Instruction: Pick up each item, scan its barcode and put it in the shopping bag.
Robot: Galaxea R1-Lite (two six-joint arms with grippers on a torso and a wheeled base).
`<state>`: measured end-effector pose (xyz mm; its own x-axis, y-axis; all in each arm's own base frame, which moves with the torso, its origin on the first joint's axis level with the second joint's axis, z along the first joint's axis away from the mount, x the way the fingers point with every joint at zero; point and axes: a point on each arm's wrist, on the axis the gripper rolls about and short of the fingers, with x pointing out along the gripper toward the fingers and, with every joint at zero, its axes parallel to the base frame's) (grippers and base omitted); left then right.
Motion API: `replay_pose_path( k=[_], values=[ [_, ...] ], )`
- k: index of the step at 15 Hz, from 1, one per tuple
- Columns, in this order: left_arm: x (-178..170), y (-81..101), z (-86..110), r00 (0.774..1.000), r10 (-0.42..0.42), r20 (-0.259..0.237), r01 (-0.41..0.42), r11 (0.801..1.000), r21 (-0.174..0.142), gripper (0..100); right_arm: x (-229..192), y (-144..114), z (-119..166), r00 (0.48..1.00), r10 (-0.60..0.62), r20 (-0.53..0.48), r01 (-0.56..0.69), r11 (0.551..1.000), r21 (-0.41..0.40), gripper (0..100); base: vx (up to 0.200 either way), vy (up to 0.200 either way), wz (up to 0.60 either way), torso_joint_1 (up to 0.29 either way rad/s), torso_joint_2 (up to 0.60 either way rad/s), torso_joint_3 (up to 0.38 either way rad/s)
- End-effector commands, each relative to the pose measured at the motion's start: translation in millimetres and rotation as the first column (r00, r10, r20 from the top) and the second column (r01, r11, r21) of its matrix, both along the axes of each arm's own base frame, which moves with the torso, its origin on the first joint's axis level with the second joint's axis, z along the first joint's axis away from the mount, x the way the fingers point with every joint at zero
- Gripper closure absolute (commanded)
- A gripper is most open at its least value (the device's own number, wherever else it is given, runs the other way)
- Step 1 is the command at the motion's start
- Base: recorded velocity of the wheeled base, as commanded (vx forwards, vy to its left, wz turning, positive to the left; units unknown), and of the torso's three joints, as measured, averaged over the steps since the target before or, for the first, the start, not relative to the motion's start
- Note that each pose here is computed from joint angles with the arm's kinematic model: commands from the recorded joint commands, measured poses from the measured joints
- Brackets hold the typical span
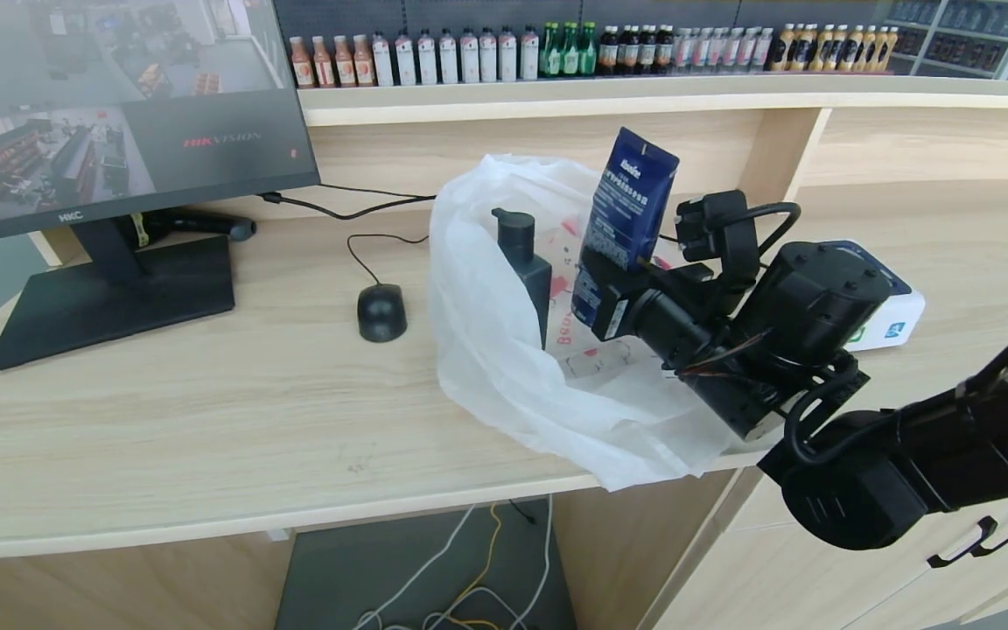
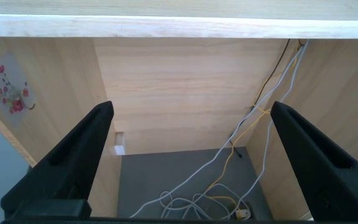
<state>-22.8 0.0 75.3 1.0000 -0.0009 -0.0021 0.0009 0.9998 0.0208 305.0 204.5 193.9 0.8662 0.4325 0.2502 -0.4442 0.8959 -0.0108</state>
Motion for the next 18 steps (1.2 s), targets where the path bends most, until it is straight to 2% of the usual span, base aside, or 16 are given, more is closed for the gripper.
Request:
replay_pose_path(
  k=[1, 7, 18],
  values=[
    [0, 0.0, 0.0, 1.0, -0.001, 0.001, 0.001, 1.0, 0.001, 0, 5, -1, -8, 1.0, -0.009, -0.022, 0.009, 1.0, -0.016, 100, 0.0, 0.0, 0.0, 0.0, 0.0, 0.0],
    [0, 0.0, 0.0, 1.0, -0.001, 0.001, 0.001, 1.0, 0.001, 0, 9, 1, -21, 0.999, -0.013, -0.051, 0.011, 0.999, -0.038, 100, 0.0, 0.0, 0.0, 0.0, 0.0, 0.0],
    [0, 0.0, 0.0, 1.0, -0.001, 0.001, 0.001, 1.0, 0.001, 0, 8, 0, -26, 0.998, -0.014, -0.068, 0.01, 0.999, -0.047, 100, 0.0, 0.0, 0.0, 0.0, 0.0, 0.0]
  ],
)
